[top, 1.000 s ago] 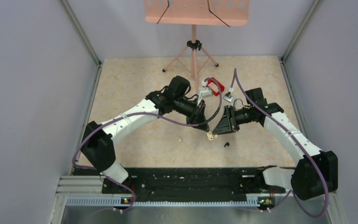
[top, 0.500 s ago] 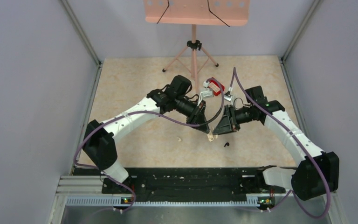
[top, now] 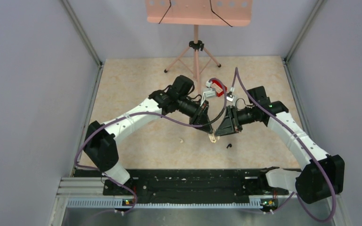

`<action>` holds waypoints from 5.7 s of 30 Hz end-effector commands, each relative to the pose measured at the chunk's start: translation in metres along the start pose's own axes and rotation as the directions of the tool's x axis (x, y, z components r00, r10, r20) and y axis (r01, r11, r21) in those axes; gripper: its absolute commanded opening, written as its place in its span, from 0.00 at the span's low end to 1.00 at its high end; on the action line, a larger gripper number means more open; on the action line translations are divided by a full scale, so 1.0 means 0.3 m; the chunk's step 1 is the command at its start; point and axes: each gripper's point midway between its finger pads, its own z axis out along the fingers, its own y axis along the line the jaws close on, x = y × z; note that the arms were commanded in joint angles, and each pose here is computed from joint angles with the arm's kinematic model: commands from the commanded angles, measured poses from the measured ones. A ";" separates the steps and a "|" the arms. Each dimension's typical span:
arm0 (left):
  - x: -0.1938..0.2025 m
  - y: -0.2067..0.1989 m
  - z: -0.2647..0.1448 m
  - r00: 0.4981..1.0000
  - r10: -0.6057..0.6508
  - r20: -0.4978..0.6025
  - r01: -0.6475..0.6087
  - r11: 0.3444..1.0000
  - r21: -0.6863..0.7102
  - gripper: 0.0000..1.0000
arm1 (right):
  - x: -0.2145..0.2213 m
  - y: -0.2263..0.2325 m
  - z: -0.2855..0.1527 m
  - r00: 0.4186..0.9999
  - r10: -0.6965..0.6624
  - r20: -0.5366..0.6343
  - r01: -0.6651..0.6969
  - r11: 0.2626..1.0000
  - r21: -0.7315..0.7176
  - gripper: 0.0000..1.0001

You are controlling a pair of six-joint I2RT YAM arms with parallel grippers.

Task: Insert the wireless bluetooth earbuds into the charging case
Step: Insert the left earbud into the left side groove of the charging case, then adjust the left earbud in the left side groove of the charging case.

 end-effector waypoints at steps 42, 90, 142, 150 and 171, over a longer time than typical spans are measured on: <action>-0.035 0.001 0.038 0.996 0.081 -0.039 -0.082 0.996 -0.022 0.00 | -0.032 0.116 -0.018 0.994 -0.108 0.033 0.109 0.993 -0.046 0.00; -0.140 0.041 -0.020 0.997 0.053 0.058 -0.041 0.981 -0.192 0.67 | -0.009 0.136 -0.009 0.992 -0.119 0.031 0.122 0.986 -0.110 0.00; -0.122 0.200 -0.157 0.760 -0.385 0.524 0.618 0.680 -0.396 0.89 | -0.164 -0.039 0.038 0.956 0.045 0.291 -0.075 0.993 0.094 0.00; -0.094 0.180 -0.119 0.779 -0.438 0.449 0.609 0.699 -0.374 0.82 | -0.165 -0.040 0.040 0.957 0.047 0.288 -0.076 0.993 0.092 0.00; -0.061 0.194 -0.068 0.787 -0.478 0.391 0.611 0.693 -0.383 0.60 | -0.160 -0.036 0.042 0.959 0.050 0.278 -0.076 0.994 0.084 0.00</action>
